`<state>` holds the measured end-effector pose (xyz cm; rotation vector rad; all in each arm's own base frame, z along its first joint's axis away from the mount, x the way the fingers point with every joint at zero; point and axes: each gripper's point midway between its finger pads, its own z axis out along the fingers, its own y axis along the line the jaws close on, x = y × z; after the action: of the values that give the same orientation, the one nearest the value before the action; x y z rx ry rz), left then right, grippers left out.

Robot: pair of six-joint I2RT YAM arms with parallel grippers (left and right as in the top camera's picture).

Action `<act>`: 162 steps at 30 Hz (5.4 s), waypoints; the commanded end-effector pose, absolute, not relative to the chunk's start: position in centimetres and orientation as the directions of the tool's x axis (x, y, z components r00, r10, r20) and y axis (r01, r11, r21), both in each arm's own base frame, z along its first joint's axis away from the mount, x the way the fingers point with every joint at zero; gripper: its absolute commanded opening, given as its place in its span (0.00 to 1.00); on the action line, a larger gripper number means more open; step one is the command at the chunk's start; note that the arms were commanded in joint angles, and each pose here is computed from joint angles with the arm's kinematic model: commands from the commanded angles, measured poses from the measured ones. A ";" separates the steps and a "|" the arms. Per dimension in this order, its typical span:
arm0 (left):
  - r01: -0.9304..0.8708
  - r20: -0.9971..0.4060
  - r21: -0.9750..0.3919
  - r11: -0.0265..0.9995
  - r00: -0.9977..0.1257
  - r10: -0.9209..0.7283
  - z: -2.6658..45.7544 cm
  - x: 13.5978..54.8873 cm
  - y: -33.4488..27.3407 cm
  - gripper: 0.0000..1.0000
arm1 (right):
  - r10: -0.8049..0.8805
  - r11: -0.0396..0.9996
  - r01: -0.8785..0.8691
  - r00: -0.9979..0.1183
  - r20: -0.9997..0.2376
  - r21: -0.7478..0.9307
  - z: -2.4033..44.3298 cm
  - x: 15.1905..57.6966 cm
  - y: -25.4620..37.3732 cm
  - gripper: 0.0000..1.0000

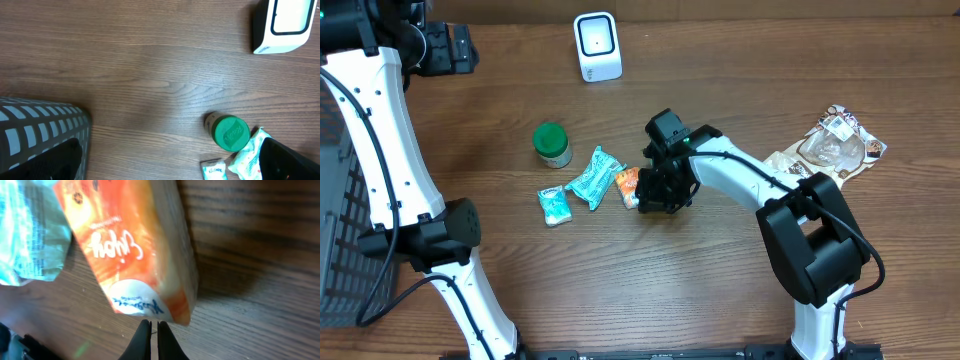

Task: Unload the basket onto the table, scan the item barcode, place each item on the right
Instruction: 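Close the right gripper on the orange packet and lift it, then carry the orange packet up and right, turning it, then hold the orange packet in front of the scanner window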

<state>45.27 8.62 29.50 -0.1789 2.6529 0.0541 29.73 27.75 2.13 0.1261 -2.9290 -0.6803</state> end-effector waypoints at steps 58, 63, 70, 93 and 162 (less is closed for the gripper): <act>-0.128 -0.497 0.018 0.992 -0.862 -0.102 31.0 44.7 8.6 1.00 | -0.095 0.691 -0.006 -0.992 0.082 0.723 3.1 33.1 26.6 0.04; -0.128 -0.497 0.018 0.992 -0.862 -0.102 31.0 44.7 8.5 1.00 | -0.150 0.494 -0.080 -0.989 -0.006 0.866 9.4 33.4 26.9 0.04; -0.127 -0.497 0.018 0.992 -0.862 -0.102 31.0 44.7 8.5 0.99 | -0.159 0.077 -0.216 -0.966 -0.202 0.973 21.5 33.8 24.6 0.04; -0.128 -0.497 0.018 0.992 -0.862 -0.102 31.0 44.7 8.5 1.00 | -0.099 -0.013 -0.023 -0.995 -0.025 1.000 25.9 37.2 20.4 0.04; -0.127 -0.497 0.018 0.992 -0.862 -0.102 31.0 44.7 8.5 1.00 | -0.575 0.806 -0.089 -0.352 -0.739 -0.585 24.2 58.3 26.5 0.04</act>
<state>45.28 8.63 29.51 -0.1789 2.6525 0.0542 56.98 26.05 26.16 0.7301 -4.1492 0.8413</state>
